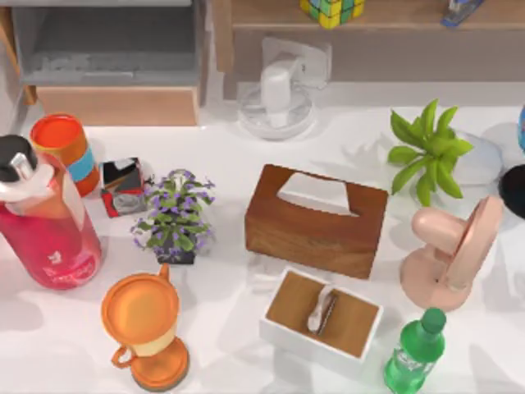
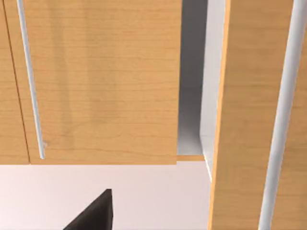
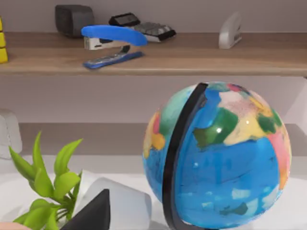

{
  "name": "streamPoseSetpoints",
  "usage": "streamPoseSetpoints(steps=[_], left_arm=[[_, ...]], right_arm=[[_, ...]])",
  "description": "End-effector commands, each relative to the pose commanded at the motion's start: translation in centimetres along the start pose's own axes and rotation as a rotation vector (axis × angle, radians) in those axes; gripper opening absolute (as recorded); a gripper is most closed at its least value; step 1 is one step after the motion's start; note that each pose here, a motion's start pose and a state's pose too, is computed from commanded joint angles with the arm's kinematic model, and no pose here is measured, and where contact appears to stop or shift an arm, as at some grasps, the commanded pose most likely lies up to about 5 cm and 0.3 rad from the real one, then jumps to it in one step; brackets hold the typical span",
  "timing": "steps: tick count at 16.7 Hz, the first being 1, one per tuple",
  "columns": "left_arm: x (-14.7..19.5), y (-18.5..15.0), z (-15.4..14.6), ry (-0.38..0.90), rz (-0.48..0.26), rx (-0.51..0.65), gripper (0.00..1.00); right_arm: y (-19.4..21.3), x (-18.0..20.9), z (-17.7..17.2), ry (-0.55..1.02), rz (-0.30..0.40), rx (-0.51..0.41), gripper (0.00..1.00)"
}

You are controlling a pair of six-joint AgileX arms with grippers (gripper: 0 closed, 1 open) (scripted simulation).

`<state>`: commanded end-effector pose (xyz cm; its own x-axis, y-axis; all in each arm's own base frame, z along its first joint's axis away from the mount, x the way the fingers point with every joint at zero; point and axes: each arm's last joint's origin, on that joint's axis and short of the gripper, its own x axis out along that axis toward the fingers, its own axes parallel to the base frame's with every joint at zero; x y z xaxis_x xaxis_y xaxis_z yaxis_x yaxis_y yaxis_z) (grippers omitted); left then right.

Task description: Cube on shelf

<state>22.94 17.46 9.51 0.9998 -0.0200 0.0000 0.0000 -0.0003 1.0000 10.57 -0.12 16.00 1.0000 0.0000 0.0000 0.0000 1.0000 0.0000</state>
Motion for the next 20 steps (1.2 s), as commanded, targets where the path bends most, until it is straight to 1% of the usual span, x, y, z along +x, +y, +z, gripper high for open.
streamPoseSetpoints(steps=[3,8,12,20], left_arm=[[0.3,0.0,-0.1,0.002,0.0,0.0,1.0],[2.3,0.0,0.0,0.0,0.0,0.0,1.0],[2.5,0.0,0.0,0.0,0.0,0.0,1.0],[2.5,0.0,0.0,0.0,0.0,0.0,0.4]], right_arm=[[0.0,0.0,0.0,0.0,0.0,0.0,1.0],[0.0,0.0,0.0,0.0,0.0,0.0,1.0],[0.0,0.0,0.0,0.0,0.0,0.0,1.0],[0.0,0.0,0.0,0.0,0.0,0.0,1.0]])
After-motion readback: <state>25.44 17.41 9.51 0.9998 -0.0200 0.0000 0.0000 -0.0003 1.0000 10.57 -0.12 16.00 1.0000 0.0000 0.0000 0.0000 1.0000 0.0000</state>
